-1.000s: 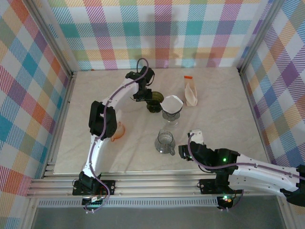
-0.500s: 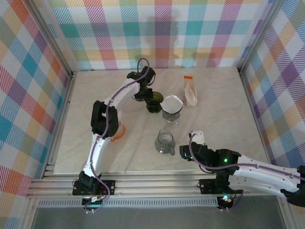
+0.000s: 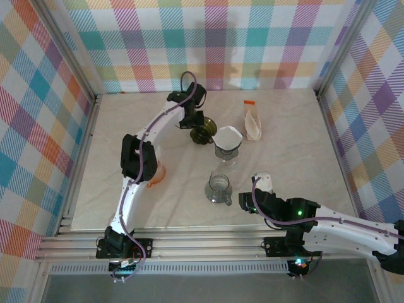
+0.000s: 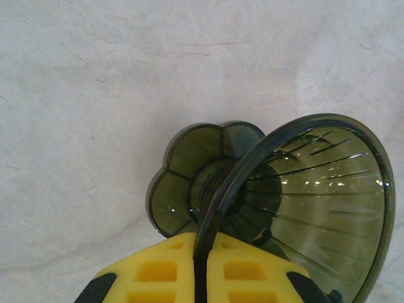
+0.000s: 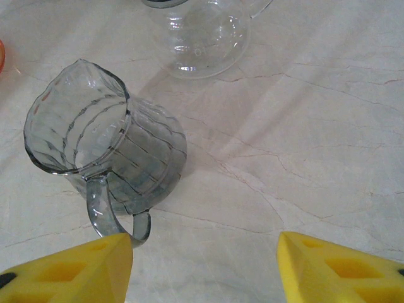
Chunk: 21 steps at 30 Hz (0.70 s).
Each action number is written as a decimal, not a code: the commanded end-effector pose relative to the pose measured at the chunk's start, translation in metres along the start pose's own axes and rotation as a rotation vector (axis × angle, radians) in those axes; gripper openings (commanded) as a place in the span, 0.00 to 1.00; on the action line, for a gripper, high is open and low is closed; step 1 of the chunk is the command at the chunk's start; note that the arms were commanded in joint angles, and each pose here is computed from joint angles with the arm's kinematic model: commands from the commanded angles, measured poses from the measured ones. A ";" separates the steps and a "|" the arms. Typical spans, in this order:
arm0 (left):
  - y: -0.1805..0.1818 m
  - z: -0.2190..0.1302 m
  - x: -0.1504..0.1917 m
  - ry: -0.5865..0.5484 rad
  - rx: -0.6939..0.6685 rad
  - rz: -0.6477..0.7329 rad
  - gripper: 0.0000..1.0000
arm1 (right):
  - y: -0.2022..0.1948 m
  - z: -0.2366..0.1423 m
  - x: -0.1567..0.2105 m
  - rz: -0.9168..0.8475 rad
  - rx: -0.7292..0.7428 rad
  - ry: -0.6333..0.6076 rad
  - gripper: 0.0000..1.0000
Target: Place the coffee filter in the dripper
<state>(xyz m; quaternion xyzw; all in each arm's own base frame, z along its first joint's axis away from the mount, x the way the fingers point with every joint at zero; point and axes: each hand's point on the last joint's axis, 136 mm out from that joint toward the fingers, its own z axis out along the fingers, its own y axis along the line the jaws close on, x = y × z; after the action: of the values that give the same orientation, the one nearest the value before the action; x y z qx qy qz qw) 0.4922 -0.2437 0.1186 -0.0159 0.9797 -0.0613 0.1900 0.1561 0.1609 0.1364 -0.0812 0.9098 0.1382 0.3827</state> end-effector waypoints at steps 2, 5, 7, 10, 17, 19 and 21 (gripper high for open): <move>0.000 -0.032 -0.017 -0.065 -0.004 -0.002 0.00 | -0.008 0.000 0.003 0.009 0.027 -0.007 0.62; 0.002 -0.052 -0.027 -0.106 0.003 -0.011 0.00 | -0.010 -0.001 0.003 0.015 0.029 -0.010 0.62; 0.004 -0.069 -0.035 -0.142 0.013 -0.019 0.00 | -0.012 -0.002 0.003 0.020 0.030 -0.014 0.62; 0.005 -0.099 -0.045 -0.194 0.041 -0.036 0.00 | -0.014 -0.003 0.001 0.024 0.034 -0.025 0.62; 0.007 -0.182 -0.063 -0.327 0.139 -0.065 0.00 | -0.016 -0.004 0.000 0.029 0.038 -0.036 0.62; 0.007 -0.202 -0.062 -0.352 0.168 -0.065 0.00 | -0.016 -0.005 -0.001 0.031 0.036 -0.037 0.62; 0.007 -0.220 -0.059 -0.365 0.195 -0.063 0.00 | -0.017 -0.005 -0.003 0.033 0.044 -0.048 0.62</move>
<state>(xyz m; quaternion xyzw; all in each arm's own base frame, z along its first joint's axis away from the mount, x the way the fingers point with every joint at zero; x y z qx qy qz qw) 0.4825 -0.2156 0.2934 -0.0399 0.9342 -0.1249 0.3319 0.1563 0.1504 0.1392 -0.0637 0.9068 0.1395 0.3928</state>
